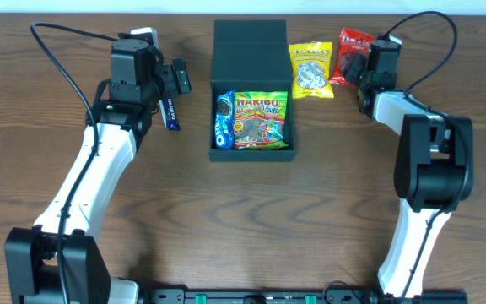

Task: Pack container
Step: 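Grasp the red Hacks bag with the right gripper and lift it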

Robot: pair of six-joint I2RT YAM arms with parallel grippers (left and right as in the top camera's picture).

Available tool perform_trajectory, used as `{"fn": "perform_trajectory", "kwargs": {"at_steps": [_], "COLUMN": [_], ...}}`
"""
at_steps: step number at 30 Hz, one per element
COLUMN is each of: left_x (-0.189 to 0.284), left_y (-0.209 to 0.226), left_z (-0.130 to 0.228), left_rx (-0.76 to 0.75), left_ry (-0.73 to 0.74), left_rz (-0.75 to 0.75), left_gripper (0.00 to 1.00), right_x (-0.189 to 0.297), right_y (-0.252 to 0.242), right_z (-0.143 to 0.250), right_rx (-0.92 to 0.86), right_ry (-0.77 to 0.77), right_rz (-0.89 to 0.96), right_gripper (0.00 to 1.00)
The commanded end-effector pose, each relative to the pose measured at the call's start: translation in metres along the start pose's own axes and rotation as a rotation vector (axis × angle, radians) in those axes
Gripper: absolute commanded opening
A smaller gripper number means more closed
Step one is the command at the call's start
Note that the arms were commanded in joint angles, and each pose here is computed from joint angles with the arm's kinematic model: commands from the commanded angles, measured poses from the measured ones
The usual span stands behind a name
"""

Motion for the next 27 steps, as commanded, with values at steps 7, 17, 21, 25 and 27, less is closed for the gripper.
{"fn": "perform_trajectory", "kwargs": {"at_steps": [7,17,21,25,27], "left_x": [0.006,0.006,0.006,0.011,0.015], "left_y": [-0.002,-0.002,-0.002,-0.002,-0.001], "left_z": [-0.01,-0.01,-0.013,-0.027,-0.035], "left_rx": [-0.006,-0.052,-0.053,-0.05,-0.046], "left_ry": [-0.029,-0.03,-0.043,-0.111,-0.147], "left_rz": [0.007,0.006,0.005,0.017,0.021], "left_gripper": [0.96,0.96,0.98,0.95,0.95], "right_x": [-0.004,0.044,0.079,0.125,0.142], "right_y": [-0.005,0.006,0.015,0.032,0.038], "right_z": [0.018,-0.011,-0.043,-0.074,-0.083], "right_rx": [-0.005,0.115,0.191,0.273,0.286], "right_ry": [0.087,0.142,0.088,0.029,0.011], "right_rz": [0.021,-0.027,-0.068,-0.19,-0.237], "right_gripper": [0.01,0.01,0.01,0.01,0.01]}}
Point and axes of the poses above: each gripper's point midway between its finger pads, its own x axis back along the fingers, its own y axis along the line the jaws close on, z = x × y, the point moved 6 cm from there along x, back along the fingers, and after that the axes turned 3 degrees about x, right-handed, at the moved point
